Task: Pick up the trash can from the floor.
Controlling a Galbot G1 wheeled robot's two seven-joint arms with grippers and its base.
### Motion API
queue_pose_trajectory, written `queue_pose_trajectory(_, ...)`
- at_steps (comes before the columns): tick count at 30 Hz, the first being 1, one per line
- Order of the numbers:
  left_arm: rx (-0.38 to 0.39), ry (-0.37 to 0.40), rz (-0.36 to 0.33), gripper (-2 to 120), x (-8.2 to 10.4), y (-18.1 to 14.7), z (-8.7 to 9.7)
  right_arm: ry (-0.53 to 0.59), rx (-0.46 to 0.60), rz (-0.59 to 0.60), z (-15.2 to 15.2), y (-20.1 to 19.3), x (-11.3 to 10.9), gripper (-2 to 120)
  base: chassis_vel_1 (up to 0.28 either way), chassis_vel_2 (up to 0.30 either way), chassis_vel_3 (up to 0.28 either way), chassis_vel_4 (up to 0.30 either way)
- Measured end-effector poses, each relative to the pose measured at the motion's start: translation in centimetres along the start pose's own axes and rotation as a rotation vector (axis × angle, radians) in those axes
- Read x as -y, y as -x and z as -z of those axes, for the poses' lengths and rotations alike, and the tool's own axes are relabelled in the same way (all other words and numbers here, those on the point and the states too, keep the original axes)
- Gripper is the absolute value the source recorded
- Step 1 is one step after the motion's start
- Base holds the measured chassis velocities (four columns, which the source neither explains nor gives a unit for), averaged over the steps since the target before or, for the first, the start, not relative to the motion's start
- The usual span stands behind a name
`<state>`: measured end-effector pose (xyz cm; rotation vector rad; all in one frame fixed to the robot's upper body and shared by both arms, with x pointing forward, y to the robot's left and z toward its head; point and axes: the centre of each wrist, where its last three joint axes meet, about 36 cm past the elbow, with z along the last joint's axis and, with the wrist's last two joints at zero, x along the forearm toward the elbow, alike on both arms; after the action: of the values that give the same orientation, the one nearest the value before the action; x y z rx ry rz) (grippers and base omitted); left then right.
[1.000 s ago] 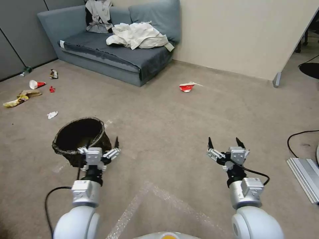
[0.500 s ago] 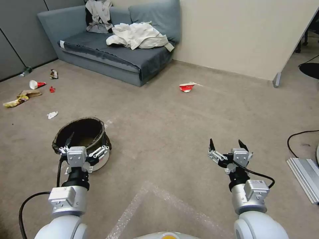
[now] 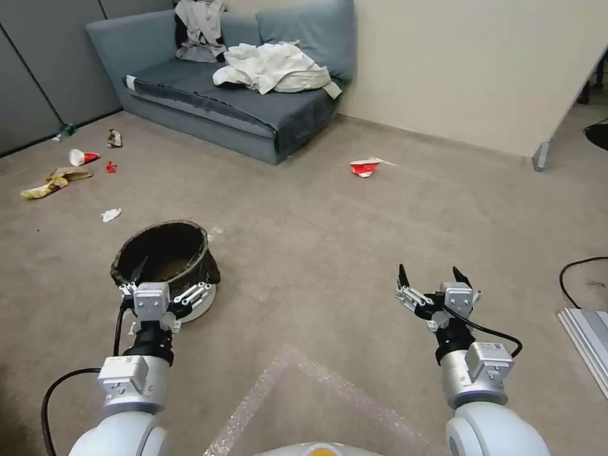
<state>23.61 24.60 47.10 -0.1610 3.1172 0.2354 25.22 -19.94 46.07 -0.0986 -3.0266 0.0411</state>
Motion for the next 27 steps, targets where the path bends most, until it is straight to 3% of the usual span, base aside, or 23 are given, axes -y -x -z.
queue_pose_trajectory(27,0.055,-0.008,0.010,100,0.15,0.05,-0.92,0.005,0.019,-0.005,-0.07,0.13,0.04,100,0.078,0.071,0.074,0.073)
